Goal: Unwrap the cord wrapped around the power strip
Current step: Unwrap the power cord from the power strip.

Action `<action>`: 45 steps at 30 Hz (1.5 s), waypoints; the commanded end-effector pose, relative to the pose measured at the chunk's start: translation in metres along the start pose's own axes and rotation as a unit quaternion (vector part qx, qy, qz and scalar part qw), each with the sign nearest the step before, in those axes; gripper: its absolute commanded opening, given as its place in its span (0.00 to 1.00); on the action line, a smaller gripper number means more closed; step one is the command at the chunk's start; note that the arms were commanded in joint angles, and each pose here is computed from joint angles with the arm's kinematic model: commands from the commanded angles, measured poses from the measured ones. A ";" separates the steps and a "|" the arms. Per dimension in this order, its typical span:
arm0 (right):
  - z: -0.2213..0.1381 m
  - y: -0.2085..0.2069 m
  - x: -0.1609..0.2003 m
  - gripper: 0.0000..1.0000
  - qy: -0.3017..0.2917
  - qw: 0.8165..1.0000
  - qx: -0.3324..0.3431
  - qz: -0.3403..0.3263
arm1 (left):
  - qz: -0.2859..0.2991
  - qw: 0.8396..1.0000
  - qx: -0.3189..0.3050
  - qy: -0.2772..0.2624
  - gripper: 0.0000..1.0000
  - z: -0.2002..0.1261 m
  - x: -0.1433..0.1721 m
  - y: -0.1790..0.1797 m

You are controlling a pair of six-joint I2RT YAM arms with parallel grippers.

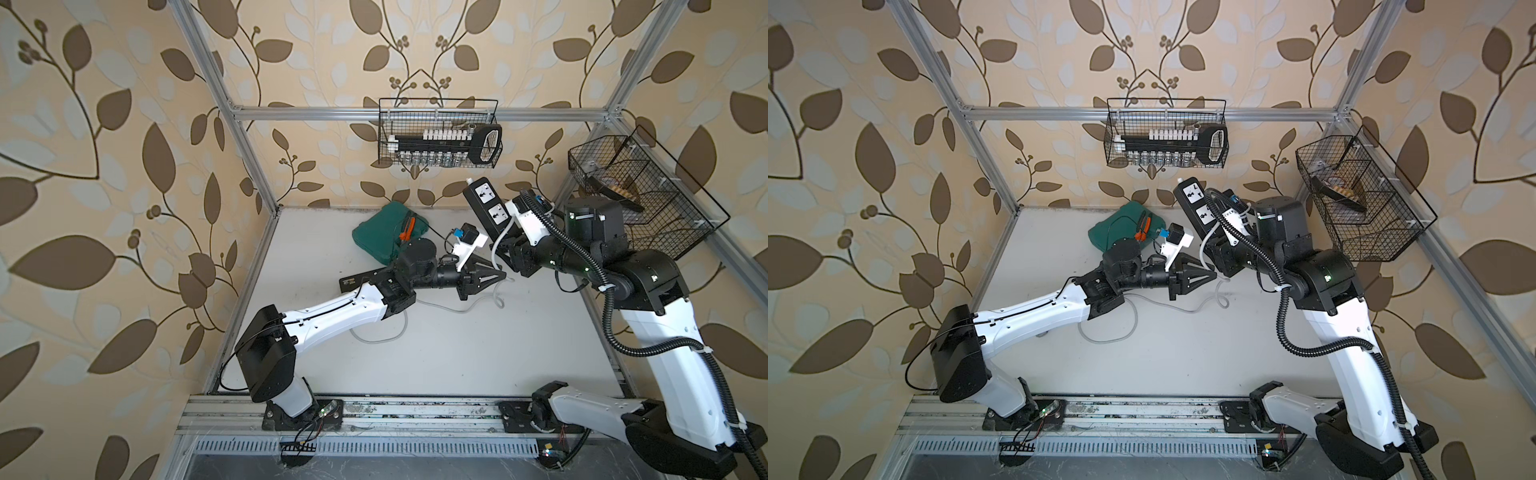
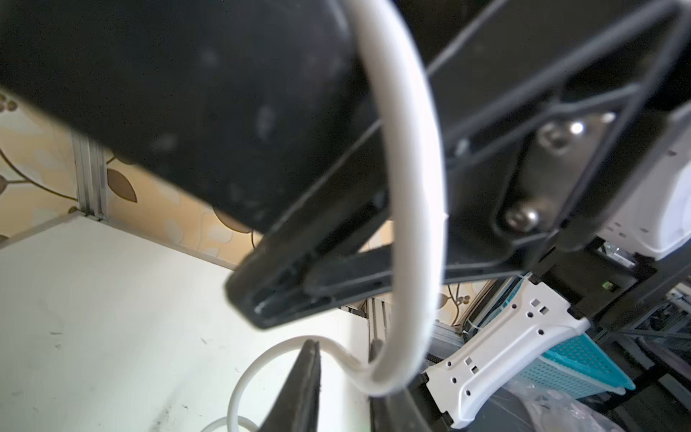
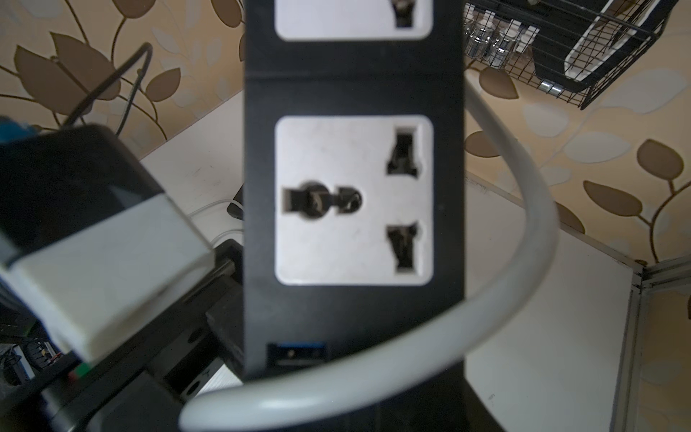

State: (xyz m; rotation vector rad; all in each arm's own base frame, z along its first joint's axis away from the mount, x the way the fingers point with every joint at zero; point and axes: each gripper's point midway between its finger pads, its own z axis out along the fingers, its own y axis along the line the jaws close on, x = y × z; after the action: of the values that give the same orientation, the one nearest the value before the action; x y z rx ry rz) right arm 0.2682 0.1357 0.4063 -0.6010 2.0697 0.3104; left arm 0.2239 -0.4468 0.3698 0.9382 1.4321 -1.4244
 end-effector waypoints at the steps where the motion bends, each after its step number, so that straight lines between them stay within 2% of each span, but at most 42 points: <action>1: -0.006 -0.003 -0.008 0.00 -0.024 1.000 0.009 -0.004 | 0.033 0.998 0.030 -0.035 0.17 -0.005 -0.028 -0.024; 5: -0.006 -0.008 -0.004 0.00 -0.017 0.999 0.026 -0.011 | 0.042 0.998 0.034 -0.035 0.00 -0.008 -0.031 -0.028; 11: 0.002 -0.026 0.031 0.00 0.033 0.998 0.052 -0.025 | 0.057 0.998 -0.018 -0.010 0.00 -0.037 -0.032 -0.034; 16: 0.016 -0.024 0.079 0.00 0.095 0.994 0.034 -0.046 | 0.087 0.993 -0.059 0.060 0.00 -0.063 -0.028 -0.033; 21: 0.021 -0.007 0.127 0.00 0.164 0.983 -0.015 -0.083 | 0.060 0.992 -0.079 0.082 0.00 -0.085 -0.046 -0.011; 27: 0.006 0.017 0.144 0.00 0.167 0.978 -0.075 -0.099 | 0.003 0.991 -0.102 0.091 0.00 -0.093 -0.061 0.034; 33: -0.016 0.020 0.131 0.00 0.133 0.984 -0.065 -0.098 | -0.026 0.987 -0.122 0.106 0.00 -0.088 -0.051 0.080; 37: -0.037 0.021 0.110 0.00 0.085 0.993 -0.048 -0.065 | -0.049 0.982 -0.134 0.127 0.00 -0.085 -0.028 0.116; 39: -0.048 0.018 0.099 0.00 0.062 0.996 -0.029 -0.049 | -0.065 0.980 -0.120 0.144 0.00 -0.079 -0.011 0.125; 43: -0.063 -0.002 0.082 0.00 0.038 0.998 0.035 -0.028 | -0.111 0.978 -0.063 0.164 0.09 -0.060 0.018 0.128; 45: -0.072 -0.005 0.066 0.00 0.016 0.999 0.047 -0.012 | -0.123 0.975 -0.032 0.184 0.12 -0.045 0.040 0.126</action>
State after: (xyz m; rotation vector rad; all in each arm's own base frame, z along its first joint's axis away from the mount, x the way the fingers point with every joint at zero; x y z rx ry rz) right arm 0.1815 0.0869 0.3587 -0.7037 2.1590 0.2075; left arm 0.3443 -0.3757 0.2786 0.9392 2.0015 -1.2921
